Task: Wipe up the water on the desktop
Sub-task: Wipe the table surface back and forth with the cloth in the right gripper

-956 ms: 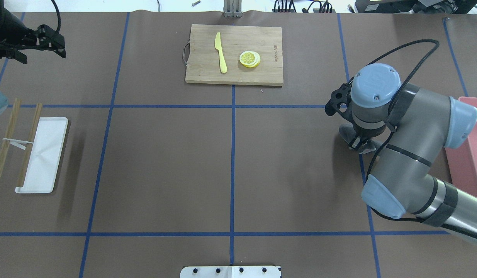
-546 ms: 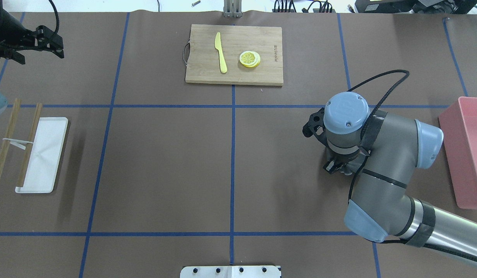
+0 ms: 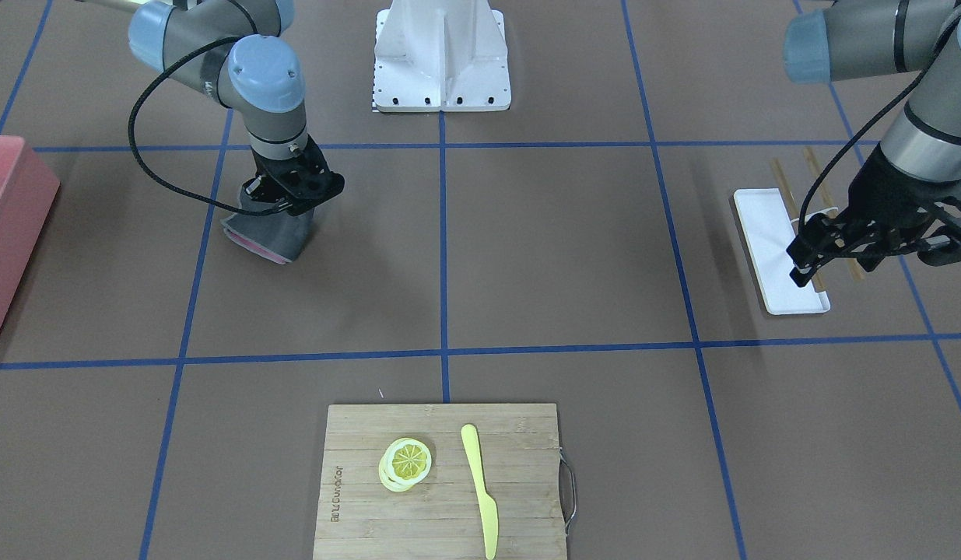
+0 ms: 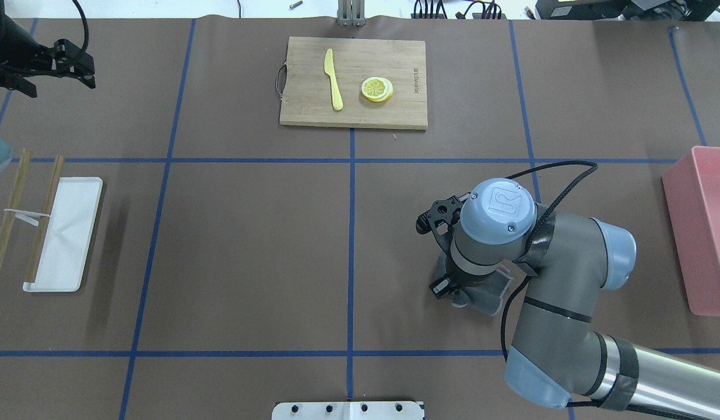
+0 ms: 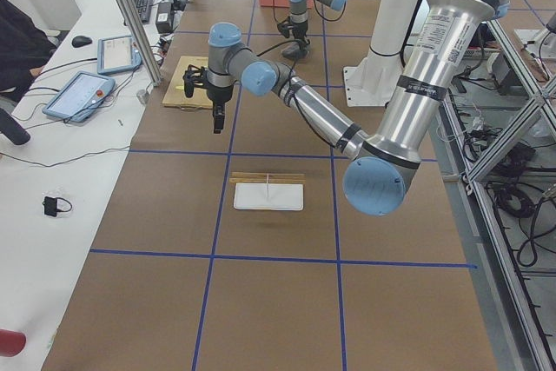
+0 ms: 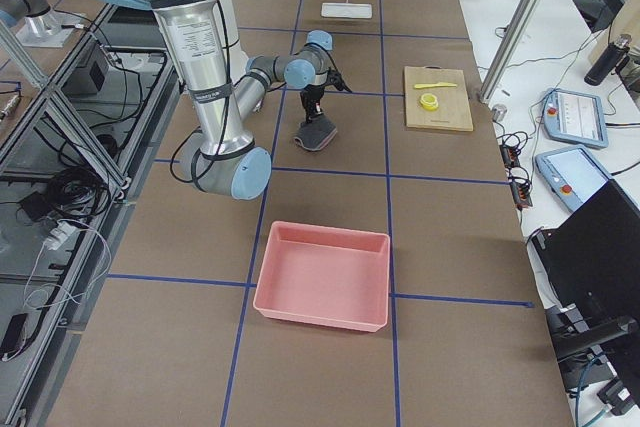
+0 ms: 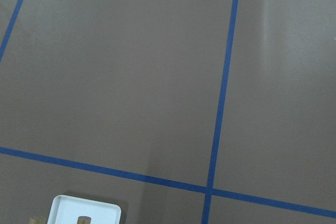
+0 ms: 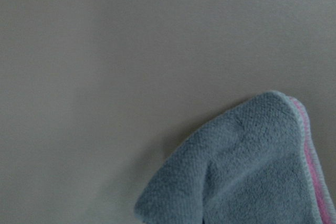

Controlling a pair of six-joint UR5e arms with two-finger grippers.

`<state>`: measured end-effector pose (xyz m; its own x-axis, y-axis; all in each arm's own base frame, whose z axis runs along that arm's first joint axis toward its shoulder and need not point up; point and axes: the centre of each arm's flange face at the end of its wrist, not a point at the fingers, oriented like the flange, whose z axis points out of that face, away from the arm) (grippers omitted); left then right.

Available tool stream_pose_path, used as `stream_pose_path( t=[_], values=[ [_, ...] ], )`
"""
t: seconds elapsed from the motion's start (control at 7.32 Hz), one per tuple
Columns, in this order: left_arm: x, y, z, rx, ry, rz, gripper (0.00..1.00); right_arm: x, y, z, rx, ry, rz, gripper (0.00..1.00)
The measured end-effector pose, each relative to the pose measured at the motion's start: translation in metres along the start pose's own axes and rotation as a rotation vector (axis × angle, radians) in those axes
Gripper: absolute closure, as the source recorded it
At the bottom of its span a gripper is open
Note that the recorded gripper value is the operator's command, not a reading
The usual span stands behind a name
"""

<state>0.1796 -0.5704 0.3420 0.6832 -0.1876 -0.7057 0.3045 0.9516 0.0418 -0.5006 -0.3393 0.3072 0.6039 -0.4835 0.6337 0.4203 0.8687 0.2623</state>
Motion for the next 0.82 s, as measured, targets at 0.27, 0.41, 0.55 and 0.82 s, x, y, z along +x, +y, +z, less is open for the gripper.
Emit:
stream_pose_path(
  t=[0.27, 0.41, 0.55, 0.82],
  values=[
    [0.001, -0.001, -0.001, 0.001, 0.002, 0.0, 0.02, -0.011, -0.002, 0.002, 0.031, -0.05, 0.08, 1.0],
    [0.003, -0.001, -0.002, 0.003, 0.005, 0.001, 0.02, 0.002, -0.01, 0.009, 0.035, -0.028, 0.113, 1.0],
    [0.004, -0.002, -0.003, 0.004, 0.007, 0.002, 0.02, 0.025, -0.023, 0.014, 0.043, 0.001, 0.14, 1.0],
    [0.006, -0.001, -0.003, 0.003, 0.008, 0.002, 0.02, 0.082, -0.053, 0.012, 0.075, 0.03, 0.152, 1.0]
  ],
)
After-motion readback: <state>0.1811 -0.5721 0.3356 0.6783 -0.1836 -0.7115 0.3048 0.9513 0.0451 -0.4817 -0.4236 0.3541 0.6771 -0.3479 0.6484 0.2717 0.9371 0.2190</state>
